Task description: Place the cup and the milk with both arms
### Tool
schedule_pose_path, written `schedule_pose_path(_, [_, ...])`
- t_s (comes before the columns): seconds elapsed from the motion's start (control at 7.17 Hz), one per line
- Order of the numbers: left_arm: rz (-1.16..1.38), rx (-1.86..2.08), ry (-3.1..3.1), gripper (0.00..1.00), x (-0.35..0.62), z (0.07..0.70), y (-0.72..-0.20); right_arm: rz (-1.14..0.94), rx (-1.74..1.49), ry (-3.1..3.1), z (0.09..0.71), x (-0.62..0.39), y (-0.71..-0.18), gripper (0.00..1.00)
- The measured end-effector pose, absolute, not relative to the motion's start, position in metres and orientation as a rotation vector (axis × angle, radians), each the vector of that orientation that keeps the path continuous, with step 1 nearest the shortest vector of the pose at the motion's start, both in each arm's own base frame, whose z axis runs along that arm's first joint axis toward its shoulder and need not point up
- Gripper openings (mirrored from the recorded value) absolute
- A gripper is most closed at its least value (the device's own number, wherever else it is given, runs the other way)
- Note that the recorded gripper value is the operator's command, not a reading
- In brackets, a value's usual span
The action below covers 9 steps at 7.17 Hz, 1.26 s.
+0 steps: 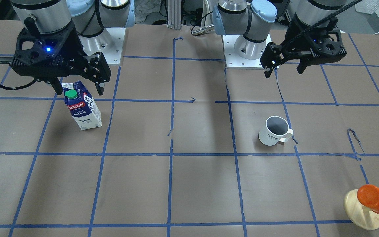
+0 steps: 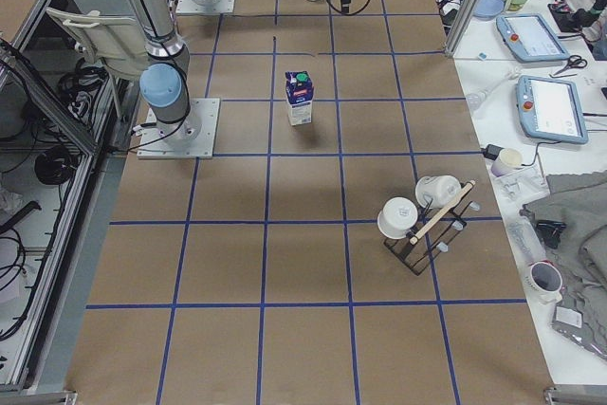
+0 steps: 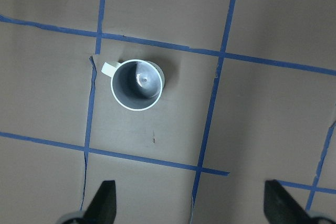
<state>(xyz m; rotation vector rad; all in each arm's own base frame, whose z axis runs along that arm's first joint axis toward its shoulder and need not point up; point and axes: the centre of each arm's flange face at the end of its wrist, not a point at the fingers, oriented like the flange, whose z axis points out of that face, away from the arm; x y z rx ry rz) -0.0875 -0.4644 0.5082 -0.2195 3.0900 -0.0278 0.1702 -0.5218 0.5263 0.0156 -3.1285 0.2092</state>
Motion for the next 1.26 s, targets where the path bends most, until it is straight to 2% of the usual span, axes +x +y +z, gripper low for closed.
schedule_pose_path(0.56, [-0.113,-0.127,3.095,1.00,-0.092,0.511,-0.473,0.210,0.016,-3.129,0.527,0.170,-0.521,1.00])
schedule_pose_path(1.26, [-0.073,-0.179,3.159,1.00,-0.090,0.495,-0.482,0.201,0.015,-3.129,0.524,0.170,-0.522,1.00])
